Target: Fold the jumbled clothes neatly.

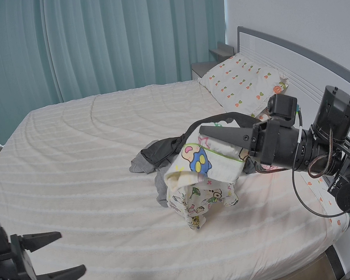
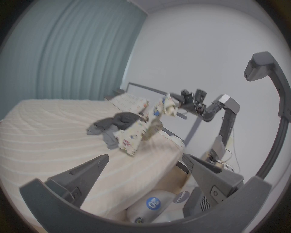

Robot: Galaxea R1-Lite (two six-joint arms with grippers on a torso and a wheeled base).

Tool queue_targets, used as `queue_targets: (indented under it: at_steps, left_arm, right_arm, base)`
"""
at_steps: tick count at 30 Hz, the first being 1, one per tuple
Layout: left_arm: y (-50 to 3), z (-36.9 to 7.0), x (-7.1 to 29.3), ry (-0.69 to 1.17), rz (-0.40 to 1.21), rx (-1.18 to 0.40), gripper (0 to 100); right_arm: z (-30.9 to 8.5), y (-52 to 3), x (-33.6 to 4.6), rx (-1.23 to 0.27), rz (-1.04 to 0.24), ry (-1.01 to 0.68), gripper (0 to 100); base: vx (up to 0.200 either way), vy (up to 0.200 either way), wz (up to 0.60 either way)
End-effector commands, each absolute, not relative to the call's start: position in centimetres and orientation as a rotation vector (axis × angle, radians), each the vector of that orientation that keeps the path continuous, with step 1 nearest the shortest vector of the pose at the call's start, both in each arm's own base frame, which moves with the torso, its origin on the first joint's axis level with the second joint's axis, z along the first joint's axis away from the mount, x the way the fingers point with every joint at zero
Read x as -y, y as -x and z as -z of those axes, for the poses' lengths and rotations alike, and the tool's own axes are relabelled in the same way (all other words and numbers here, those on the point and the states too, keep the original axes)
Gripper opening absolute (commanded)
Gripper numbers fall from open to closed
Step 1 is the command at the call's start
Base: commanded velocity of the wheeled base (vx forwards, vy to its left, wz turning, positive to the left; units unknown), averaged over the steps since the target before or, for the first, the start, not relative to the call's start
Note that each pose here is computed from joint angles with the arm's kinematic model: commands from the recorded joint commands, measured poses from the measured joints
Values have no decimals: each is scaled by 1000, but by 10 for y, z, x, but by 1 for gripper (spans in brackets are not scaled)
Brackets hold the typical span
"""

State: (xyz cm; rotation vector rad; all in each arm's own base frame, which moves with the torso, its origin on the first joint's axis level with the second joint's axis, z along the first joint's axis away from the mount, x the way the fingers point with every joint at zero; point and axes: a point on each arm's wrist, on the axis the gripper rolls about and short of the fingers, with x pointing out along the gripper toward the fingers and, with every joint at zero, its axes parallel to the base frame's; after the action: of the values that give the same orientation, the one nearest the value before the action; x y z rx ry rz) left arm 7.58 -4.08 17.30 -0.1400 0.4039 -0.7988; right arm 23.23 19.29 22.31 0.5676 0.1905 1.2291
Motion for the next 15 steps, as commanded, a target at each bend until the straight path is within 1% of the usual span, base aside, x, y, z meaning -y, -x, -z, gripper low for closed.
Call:
queue_targets:
  at_steps: [1,2,3,6,9,11,15]
  left_arm:
    - [-117,-132,84,128,951,-703,100]
    - [-126,-117,94,118,968,-713,100]
    - [-126,-112,100,103,985,-730,100]
    - [-133,-99,113,62,949,-773,100]
    - [-145,-93,124,45,921,-740,100]
    - [-153,-89,131,33,872,-688,100]
    - [-155,-81,132,9,783,-697,100]
  right_arm:
    - [-258,-214,-216,-142,-1262,-600,0]
    - [-263,-215,-217,-131,-1260,-605,0]
    - [-262,-216,-218,-138,-1255,-605,0]
    - [-262,-219,-220,-134,-1231,-612,0]
    - [-266,-217,-222,-122,-1224,-619,0]
    - [-265,-213,-223,-129,-1228,-620,0]
    - [-261,-212,-219,-147,-1216,-616,0]
  base:
    - [0,0,0]
    - [0,0,0]
    - [0,0,0]
    - [0,0,0]
    - [0,0,0]
    - [0,0,0]
    - [0,0,0]
